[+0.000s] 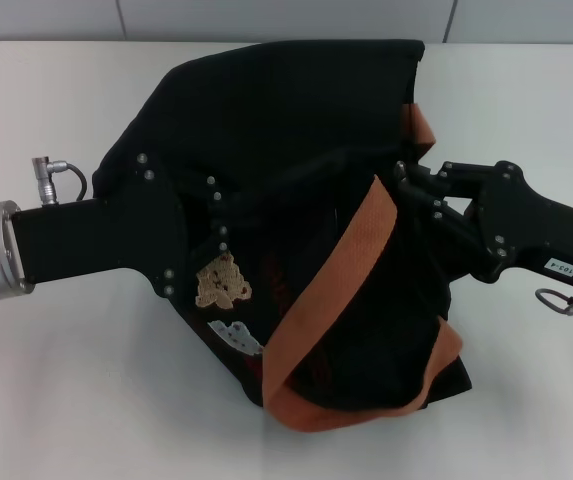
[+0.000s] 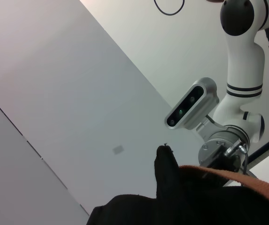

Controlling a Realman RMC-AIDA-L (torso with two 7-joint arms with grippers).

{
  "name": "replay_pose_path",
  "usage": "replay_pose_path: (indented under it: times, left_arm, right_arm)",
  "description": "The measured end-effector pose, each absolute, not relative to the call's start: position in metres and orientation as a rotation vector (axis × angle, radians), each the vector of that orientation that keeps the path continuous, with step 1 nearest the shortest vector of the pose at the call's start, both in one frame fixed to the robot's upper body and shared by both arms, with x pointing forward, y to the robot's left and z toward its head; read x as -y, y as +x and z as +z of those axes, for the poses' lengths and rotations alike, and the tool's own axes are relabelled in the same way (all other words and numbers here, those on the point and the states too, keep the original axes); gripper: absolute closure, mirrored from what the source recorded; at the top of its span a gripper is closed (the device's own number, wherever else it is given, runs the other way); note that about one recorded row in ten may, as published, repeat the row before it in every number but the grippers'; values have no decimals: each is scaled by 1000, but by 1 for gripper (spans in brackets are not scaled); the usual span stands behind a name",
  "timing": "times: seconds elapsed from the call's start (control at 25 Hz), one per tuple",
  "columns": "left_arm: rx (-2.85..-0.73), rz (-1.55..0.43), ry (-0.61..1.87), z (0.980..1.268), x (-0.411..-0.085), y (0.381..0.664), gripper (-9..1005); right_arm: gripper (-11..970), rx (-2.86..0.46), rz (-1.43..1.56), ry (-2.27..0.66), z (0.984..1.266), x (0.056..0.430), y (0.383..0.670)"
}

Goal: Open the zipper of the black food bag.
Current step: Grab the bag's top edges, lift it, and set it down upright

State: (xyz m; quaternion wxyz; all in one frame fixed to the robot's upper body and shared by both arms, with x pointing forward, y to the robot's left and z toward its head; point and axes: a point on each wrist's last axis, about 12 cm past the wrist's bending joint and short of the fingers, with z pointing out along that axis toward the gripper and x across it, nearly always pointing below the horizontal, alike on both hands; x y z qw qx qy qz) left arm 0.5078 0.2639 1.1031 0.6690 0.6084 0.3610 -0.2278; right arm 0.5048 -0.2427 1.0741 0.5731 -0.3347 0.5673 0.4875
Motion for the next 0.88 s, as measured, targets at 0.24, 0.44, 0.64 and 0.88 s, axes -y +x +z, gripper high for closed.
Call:
replay_pose_path:
  times: [0.24, 0.44, 0.64, 0.88]
  left_arm:
    - [-811, -526, 1377, 1102, -262, 507, 922]
    - [-812, -527, 1374, 1101, -262, 506, 922]
    - [-813, -526, 1374, 1101, -262, 506, 922]
    - [-817, -523, 1375, 1101, -262, 507, 922]
  right_arm:
    - [806, -1323, 1142, -780, 1072, 240, 503]
    - [868, -1321, 1140, -779, 1071, 241, 501]
    - [895, -1318, 1139, -765, 1071, 242, 500]
    - [909, -1319, 1141, -762, 1071, 242, 500]
